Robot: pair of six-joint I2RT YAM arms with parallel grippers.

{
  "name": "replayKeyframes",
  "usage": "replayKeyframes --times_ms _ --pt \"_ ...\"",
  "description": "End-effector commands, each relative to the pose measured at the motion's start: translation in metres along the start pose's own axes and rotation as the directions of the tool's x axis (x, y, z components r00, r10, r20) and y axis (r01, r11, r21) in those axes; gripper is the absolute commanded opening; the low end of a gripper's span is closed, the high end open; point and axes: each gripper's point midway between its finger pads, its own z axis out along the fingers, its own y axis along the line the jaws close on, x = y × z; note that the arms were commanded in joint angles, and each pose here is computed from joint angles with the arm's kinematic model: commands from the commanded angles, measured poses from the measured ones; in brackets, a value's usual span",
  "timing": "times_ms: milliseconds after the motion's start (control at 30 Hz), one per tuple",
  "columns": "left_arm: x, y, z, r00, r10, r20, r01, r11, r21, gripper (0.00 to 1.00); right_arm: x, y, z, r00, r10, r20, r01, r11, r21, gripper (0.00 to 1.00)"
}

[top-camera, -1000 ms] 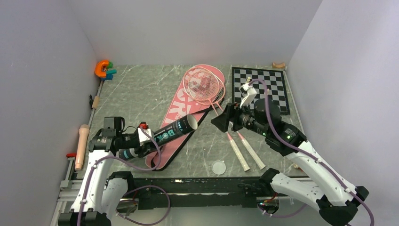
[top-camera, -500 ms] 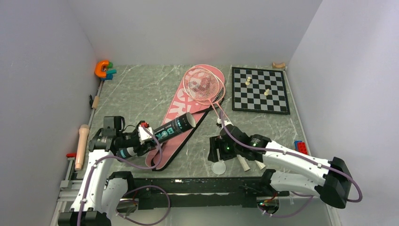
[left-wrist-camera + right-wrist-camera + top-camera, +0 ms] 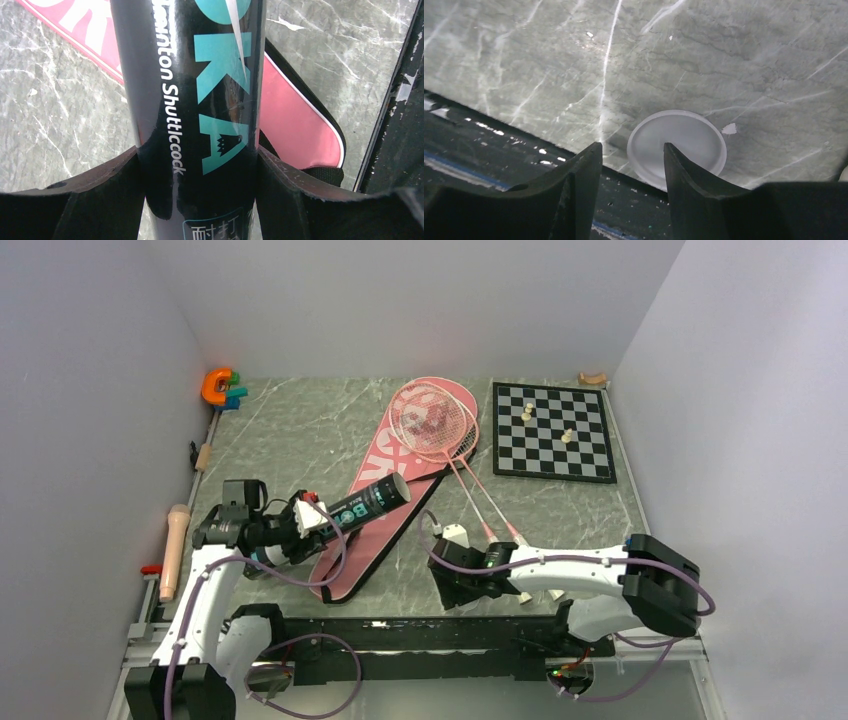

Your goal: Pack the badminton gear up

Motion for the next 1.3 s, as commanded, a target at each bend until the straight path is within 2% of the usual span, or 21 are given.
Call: replayKeyframes --times_ms 0,133,333,533,667,767,900,1067,1267 --pt "-0.023 0.018 -0.008 0.996 0.072 0.05 -0.069 0.996 -0.05 0.15 -0.019 0.008 0.004 0.996 0.024 0.082 -0.027 0.999 0.036 0.49" --pt "-0.023 0.018 -0.009 0.995 0.088 0.049 -0.085 0.995 -0.057 0.15 -0.015 0.009 0.01 0.997 0.017 0.073 -0.021 0.998 0.052 0.42" --pt "-0.023 0.014 -0.009 0.995 0.083 0.056 -0.08 0.996 -0.05 0.15 -0.013 0.006 0.014 0.998 0.011 0.068 -0.016 0.997 0.074 0.19" --pt "-0.024 0.012 -0.009 0.995 0.078 0.065 -0.076 0.996 -0.041 0.15 -0.021 0.003 0.004 0.995 0.0 0.099 -0.009 0.996 0.091 0.0" --pt "-0.027 0.009 -0.009 0.994 0.082 0.079 -0.08 0.996 -0.027 0.15 -0.06 0.012 -0.043 0.975 -0.022 0.219 0.012 0.999 0.048 0.0" --pt "-0.029 0.006 -0.008 0.991 0.091 0.094 -0.091 0.996 -0.013 0.15 -0.103 0.024 -0.101 0.931 0.009 0.364 0.024 0.996 -0.085 0.0" --pt "-0.038 -0.006 -0.011 0.983 0.122 0.135 -0.129 0.991 0.046 0.14 -0.145 0.038 -0.175 0.857 0.047 0.514 0.122 0.949 -0.29 0.0" --pt "-0.052 -0.031 -0.017 0.959 0.188 0.211 -0.218 0.967 0.13 0.14 -0.167 0.061 -0.22 0.81 0.016 0.586 0.266 0.88 -0.393 0.0" --pt "-0.056 -0.046 -0.022 0.946 0.213 0.244 -0.259 0.949 0.178 0.13 -0.169 0.098 -0.255 0.766 0.012 0.642 0.419 0.748 -0.514 0.0"
